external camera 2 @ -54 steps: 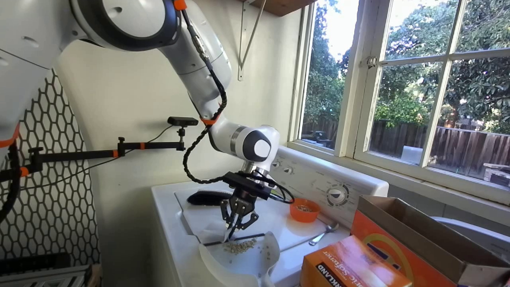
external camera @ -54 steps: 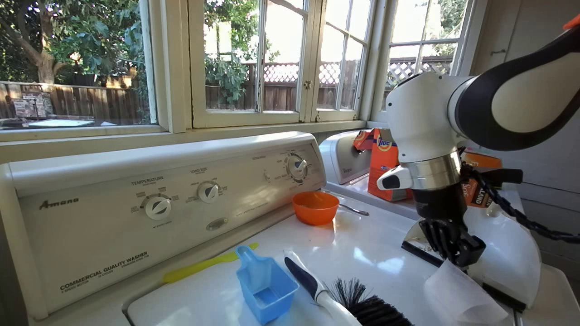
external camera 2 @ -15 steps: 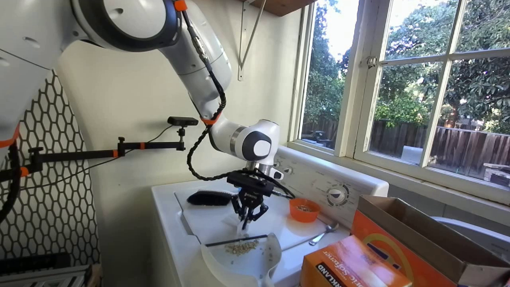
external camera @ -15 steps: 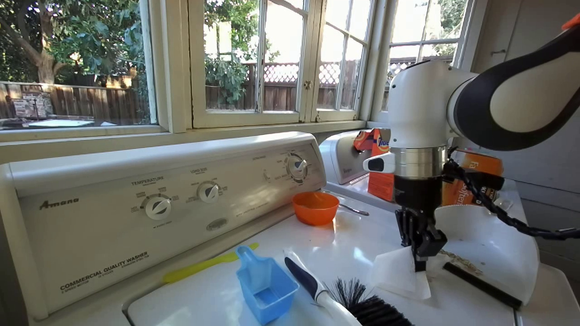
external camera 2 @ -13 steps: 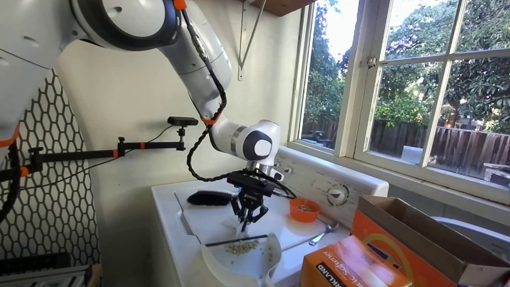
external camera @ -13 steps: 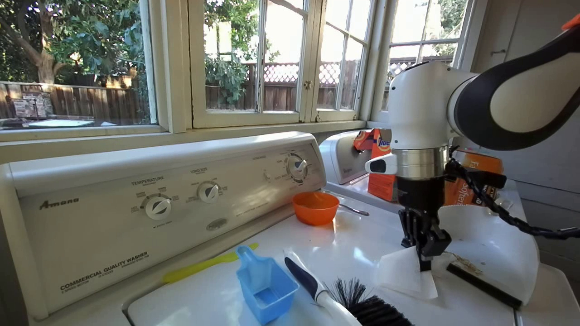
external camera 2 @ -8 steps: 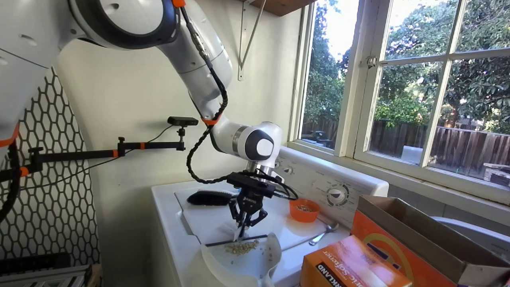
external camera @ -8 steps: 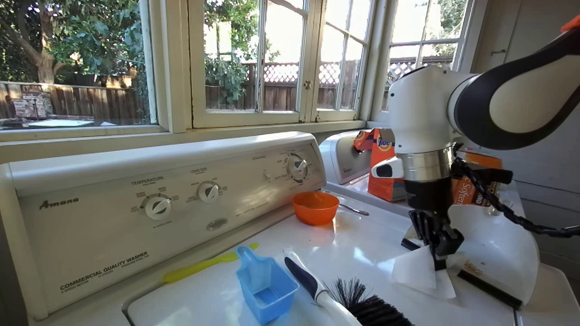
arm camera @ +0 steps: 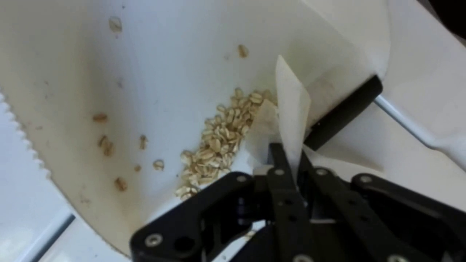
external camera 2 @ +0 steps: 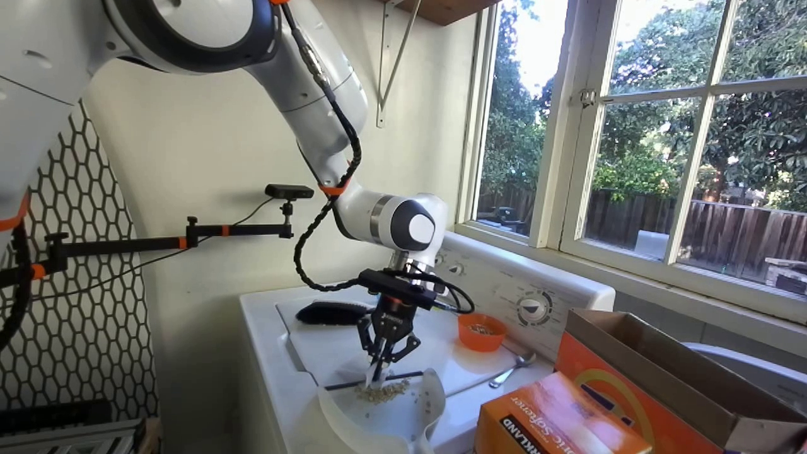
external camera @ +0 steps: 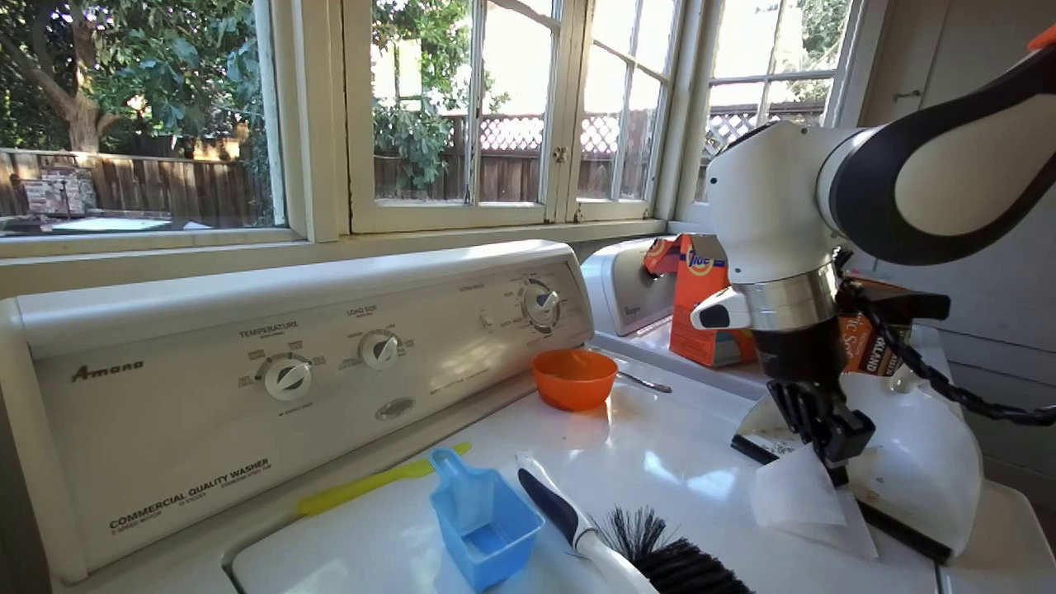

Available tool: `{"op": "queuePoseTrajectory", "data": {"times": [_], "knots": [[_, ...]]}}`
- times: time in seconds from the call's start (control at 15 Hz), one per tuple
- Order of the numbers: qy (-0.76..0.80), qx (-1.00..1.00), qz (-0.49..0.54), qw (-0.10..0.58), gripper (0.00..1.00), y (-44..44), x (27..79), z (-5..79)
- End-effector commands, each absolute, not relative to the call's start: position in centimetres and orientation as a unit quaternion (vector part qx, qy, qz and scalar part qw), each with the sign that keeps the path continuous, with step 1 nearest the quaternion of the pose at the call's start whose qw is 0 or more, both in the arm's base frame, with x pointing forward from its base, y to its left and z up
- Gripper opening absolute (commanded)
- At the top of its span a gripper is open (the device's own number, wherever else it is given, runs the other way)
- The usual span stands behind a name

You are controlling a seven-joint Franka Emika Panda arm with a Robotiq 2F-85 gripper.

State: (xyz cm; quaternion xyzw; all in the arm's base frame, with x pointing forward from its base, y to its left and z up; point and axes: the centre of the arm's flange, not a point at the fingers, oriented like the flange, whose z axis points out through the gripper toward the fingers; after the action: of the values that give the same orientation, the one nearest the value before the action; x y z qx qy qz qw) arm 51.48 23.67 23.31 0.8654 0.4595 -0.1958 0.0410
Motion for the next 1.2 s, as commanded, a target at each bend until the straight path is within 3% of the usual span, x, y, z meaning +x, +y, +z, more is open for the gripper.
{"op": "queuePoseTrajectory", "data": {"times": [0.0,0.67,1.13], "knots": [[0.459,0.859,-0.22,0.063,0.03,23.1,50.7,24.2],[0.461,0.871,-0.165,0.036,0.03,23.8,51.7,28.4],[0.455,0.88,-0.13,-0.041,0.03,27.1,52.1,25.6]]}}
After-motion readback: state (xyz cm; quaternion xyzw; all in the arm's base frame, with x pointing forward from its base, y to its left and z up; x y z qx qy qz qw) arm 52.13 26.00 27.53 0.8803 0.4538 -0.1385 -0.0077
